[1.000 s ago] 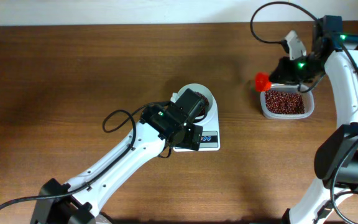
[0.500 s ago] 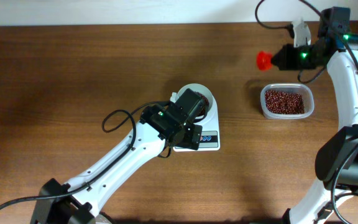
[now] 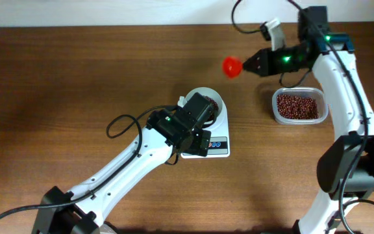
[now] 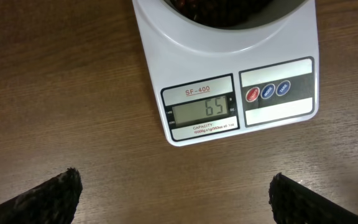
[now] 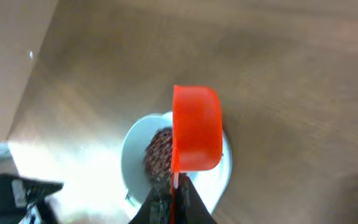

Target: Scoop item into bowl and weigh 50g on scale

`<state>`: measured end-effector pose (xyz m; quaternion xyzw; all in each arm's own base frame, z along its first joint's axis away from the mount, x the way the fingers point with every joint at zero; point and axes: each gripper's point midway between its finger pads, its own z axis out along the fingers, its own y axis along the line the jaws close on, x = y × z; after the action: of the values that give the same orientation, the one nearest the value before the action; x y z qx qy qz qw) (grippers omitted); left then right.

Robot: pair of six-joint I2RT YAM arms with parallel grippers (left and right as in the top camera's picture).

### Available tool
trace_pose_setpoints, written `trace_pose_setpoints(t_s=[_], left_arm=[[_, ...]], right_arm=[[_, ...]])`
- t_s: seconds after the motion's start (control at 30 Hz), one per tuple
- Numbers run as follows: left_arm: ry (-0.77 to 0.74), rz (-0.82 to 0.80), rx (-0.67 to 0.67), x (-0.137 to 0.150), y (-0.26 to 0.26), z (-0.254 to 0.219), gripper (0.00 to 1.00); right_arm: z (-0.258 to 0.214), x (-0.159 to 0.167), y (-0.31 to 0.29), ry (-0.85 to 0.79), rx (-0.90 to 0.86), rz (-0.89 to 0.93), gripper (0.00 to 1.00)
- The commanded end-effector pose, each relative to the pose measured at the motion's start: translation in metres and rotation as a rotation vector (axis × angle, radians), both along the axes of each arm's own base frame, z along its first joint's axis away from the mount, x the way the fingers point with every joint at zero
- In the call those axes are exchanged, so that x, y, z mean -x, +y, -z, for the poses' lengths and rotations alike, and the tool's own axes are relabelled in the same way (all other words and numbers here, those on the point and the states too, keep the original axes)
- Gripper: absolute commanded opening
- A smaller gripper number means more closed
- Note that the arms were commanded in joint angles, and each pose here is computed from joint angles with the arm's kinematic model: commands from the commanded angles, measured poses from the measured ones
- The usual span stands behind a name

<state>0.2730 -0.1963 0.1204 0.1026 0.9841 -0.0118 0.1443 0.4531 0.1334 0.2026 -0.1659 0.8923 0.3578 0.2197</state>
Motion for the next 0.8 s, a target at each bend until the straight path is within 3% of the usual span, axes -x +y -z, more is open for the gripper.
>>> trace_pose_setpoints(t_s=[0.0,0.17,0.3,0.77], left_arm=[[-0.008,-0.006,-0.015,0.000,0.003,0.001,0.99],[-0.007,-0.007,-0.015,0.000,0.003,0.001,0.99],[-0.007,-0.007,-0.015,0.000,0.003,0.001,0.99],[-0.008,-0.007,-0.015,0.000,0.003,0.001,0.99]], right_arm=[[-0.032,0.022,0.025,-0.130,0.015,-0.147,0.04],[-0.018,0.040,0.038,-0.182,0.233,-0.246,0.04],[-0.014,0.056,0.065,-0.261,0.271,-0.413,0.04],[0.020,0.053,0.081,-0.266,0.356,-0.504,0.04]])
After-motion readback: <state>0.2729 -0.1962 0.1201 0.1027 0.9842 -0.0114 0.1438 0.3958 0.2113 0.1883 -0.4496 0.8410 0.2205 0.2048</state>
